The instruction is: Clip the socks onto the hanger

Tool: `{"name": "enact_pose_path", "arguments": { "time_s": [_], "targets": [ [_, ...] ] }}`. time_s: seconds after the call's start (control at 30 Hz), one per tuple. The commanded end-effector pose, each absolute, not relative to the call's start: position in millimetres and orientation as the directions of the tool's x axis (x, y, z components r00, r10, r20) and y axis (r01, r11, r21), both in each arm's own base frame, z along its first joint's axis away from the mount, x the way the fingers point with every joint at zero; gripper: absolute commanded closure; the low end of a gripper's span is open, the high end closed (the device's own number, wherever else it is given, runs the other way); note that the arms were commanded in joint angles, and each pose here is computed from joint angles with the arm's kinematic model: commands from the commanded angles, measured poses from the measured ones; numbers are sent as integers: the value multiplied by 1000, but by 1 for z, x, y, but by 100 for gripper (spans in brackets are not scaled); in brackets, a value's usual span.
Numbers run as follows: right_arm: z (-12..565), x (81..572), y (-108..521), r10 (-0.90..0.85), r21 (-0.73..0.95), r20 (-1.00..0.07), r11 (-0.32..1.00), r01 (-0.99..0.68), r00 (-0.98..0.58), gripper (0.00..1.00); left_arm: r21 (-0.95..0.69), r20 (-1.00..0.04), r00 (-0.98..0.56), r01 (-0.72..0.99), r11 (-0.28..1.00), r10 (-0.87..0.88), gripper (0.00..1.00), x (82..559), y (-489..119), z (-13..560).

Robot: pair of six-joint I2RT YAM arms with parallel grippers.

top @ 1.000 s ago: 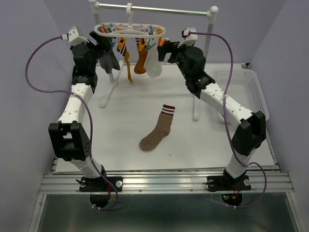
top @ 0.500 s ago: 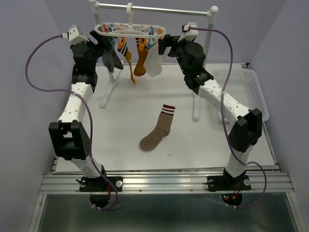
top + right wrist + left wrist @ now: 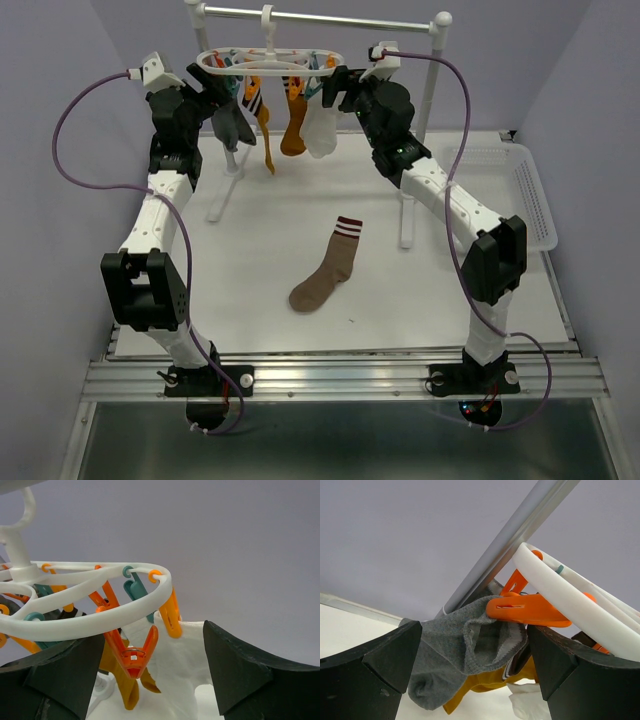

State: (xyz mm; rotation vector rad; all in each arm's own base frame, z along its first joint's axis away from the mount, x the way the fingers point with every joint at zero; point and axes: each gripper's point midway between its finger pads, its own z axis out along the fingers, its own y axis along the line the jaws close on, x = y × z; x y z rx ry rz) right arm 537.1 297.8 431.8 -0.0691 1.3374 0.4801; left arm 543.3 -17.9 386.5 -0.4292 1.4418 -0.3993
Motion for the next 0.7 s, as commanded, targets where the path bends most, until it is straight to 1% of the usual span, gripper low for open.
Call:
{"name": "enact_pose_path", "arguments": {
  "time_s": [0.0, 0.17, 0.33, 0.4, 0.53, 0.67],
  "targets": [
    [476, 529, 298, 406, 282, -887, 854, -438, 220, 22, -490, -847, 203, 59, 869, -492, 1, 531, -15, 439],
    [482, 526, 295, 416, 284, -878, 852, -439, 239, 31, -489, -848, 200, 57, 870, -490, 1, 531, -14, 438],
    [483, 525, 294, 409, 276, -880, 855, -438, 244, 37, -489, -849, 197, 57, 870, -490, 1, 532, -15, 437],
    [483, 524, 294, 409, 275, -879, 855, -440, 245, 42, -489, -849, 196, 58, 870, -490, 1, 533, -15, 437],
    [487, 523, 294, 410, 270, -876, 854, -445, 254, 48, -490, -849, 194, 59, 870, -492, 1, 534, -15, 436],
    [490, 523, 291, 410, 273, -874, 858, -434, 261, 50, -489, -851, 187, 57, 871, -490, 1, 535, -16, 434]
  ]
}}
